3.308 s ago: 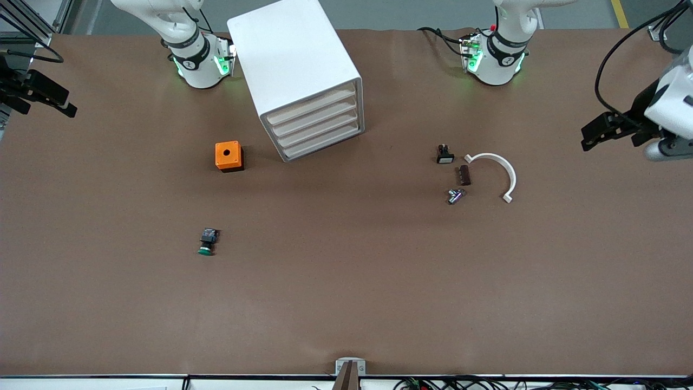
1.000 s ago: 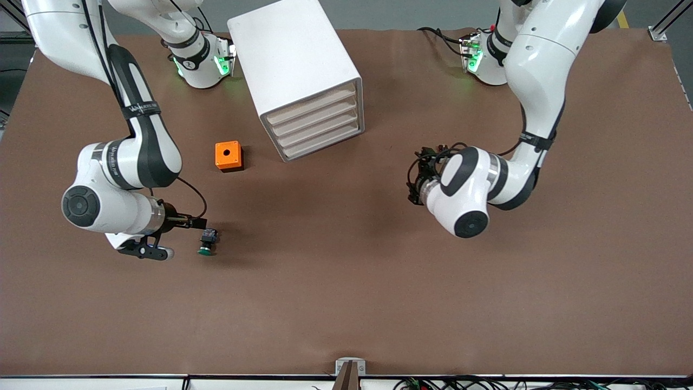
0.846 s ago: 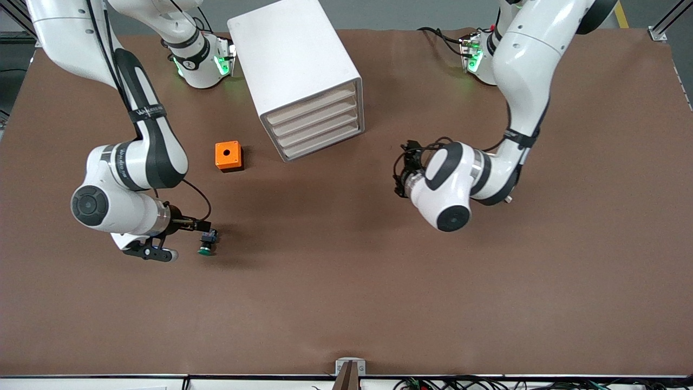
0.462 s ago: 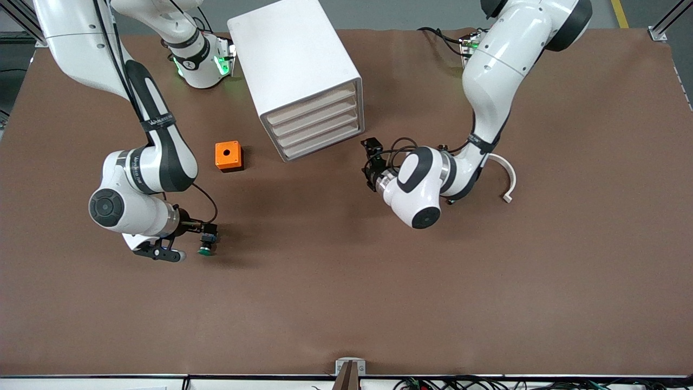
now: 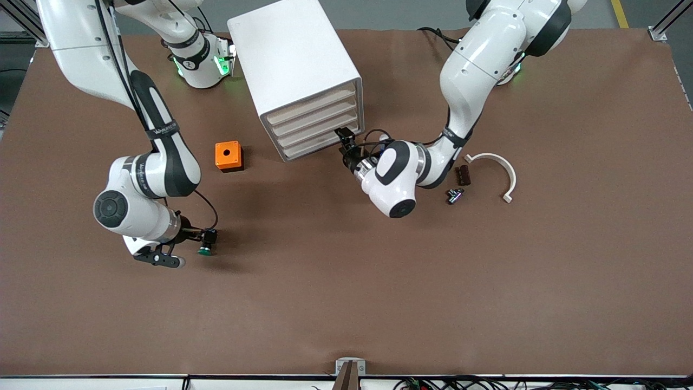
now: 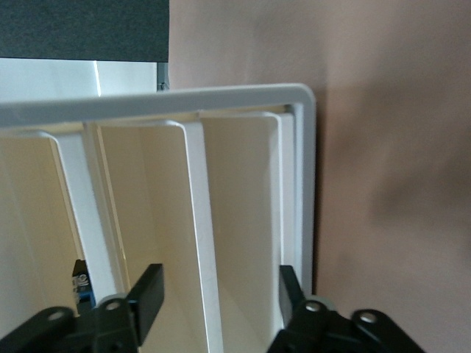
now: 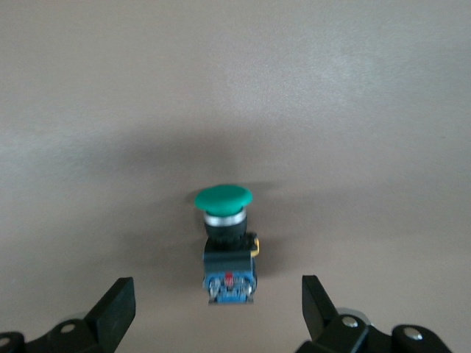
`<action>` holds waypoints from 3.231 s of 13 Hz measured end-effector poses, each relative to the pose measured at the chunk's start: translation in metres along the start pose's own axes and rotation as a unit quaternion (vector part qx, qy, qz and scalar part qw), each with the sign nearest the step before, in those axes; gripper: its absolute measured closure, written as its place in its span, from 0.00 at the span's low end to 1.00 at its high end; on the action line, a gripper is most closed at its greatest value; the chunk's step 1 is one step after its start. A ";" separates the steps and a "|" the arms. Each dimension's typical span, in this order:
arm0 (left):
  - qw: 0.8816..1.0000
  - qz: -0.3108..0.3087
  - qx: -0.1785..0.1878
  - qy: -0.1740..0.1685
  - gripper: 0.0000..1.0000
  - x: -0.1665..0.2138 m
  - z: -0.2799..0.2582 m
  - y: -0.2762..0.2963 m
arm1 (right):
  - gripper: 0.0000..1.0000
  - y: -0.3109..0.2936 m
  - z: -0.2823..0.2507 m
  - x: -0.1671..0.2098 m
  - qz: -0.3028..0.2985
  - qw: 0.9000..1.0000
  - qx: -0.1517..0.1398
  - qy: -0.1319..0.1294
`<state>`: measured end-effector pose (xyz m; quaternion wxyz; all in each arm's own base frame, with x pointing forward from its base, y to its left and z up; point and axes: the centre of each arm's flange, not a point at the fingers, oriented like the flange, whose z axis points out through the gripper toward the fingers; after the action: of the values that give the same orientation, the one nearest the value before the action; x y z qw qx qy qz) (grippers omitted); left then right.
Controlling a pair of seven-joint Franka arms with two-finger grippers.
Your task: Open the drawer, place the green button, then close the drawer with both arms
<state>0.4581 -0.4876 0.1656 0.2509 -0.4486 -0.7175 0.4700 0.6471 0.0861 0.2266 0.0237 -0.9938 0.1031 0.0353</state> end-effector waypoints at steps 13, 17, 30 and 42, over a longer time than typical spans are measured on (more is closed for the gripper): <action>0.999 -0.031 0.030 0.014 0.82 -0.014 0.063 -0.002 | 0.41 0.002 0.049 -0.005 0.000 1.000 -0.012 -0.028; 0.999 -0.040 0.031 0.006 0.91 -0.010 0.046 0.004 | 0.59 0.000 0.048 -0.004 -0.002 1.000 -0.012 -0.027; 0.991 -0.057 -0.075 -0.092 0.45 0.018 -0.119 0.059 | 0.59 -0.132 -0.120 -0.064 0.068 0.993 -0.049 -0.089; 0.894 0.226 -0.384 0.038 0.00 0.133 -0.386 0.025 | 0.59 -0.316 -0.097 -0.208 0.422 0.903 -0.031 -0.082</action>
<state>0.7078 -0.1935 0.3019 -0.0273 -0.6774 -0.7116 0.1843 0.5152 0.4316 0.3512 -0.0160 -0.8514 0.5089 0.1261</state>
